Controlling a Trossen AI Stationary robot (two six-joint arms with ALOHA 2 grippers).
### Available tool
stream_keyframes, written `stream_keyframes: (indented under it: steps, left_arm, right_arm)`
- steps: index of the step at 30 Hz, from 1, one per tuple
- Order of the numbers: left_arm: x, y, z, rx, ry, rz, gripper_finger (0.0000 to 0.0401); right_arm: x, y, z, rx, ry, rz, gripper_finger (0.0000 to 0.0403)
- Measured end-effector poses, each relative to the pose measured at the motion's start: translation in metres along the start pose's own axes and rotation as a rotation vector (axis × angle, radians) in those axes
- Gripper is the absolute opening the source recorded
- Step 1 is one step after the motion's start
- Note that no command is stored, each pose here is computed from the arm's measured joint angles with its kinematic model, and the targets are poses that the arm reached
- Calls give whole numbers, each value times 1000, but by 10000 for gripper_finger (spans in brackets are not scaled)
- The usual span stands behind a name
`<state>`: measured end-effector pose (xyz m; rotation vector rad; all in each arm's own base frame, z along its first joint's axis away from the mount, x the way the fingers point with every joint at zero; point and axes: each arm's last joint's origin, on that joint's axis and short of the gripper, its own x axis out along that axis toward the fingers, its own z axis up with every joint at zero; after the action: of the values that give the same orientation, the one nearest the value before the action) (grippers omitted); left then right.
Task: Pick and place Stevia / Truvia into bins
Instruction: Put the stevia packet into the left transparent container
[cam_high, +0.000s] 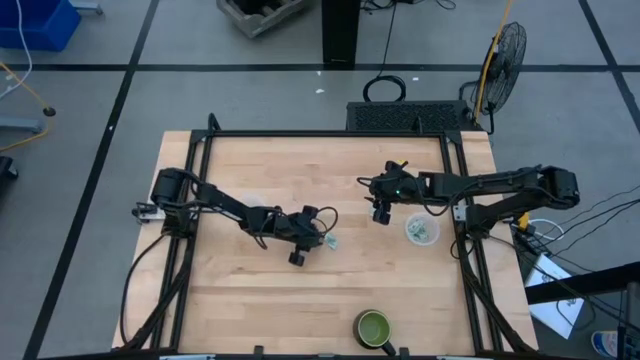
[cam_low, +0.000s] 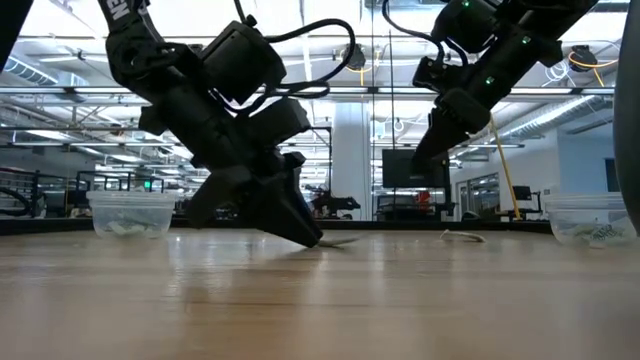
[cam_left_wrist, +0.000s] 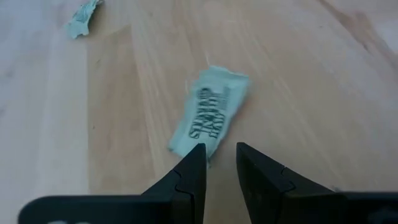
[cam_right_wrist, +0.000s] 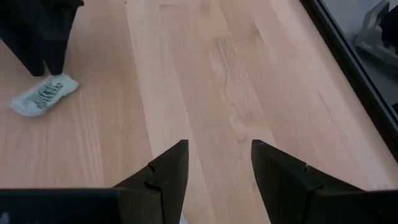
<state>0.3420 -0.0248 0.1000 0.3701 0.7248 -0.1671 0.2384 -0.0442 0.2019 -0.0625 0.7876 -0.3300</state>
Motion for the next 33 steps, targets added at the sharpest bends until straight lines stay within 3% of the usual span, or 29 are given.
stream_keyframes:
  steps: [4, 9, 16, 23, 29, 33]
  left_arm:
    - [0, 0, 0, 0, 1, -7, 76]
    - [0, 5, -4, -23, 18, -11, 9]
    - [-1, 12, -5, -23, 17, 24, 4]
    - [-31, 22, 14, -9, 1, 104, 4]
    - [-57, 26, 22, -36, 10, 92, 7]
    - [-55, 24, 21, -89, 12, 70, 33]
  right_arm:
    - [0, 0, 0, 0, -2, 0, 169]
    - [0, 0, 1, 1, -5, 0, 169]
    - [0, 0, 0, 1, -5, 0, 169]
    - [0, 0, 1, 1, -10, 0, 169]
    - [0, 0, 2, 3, -16, 0, 169]
    - [0, 0, 3, 6, -28, 0, 169]
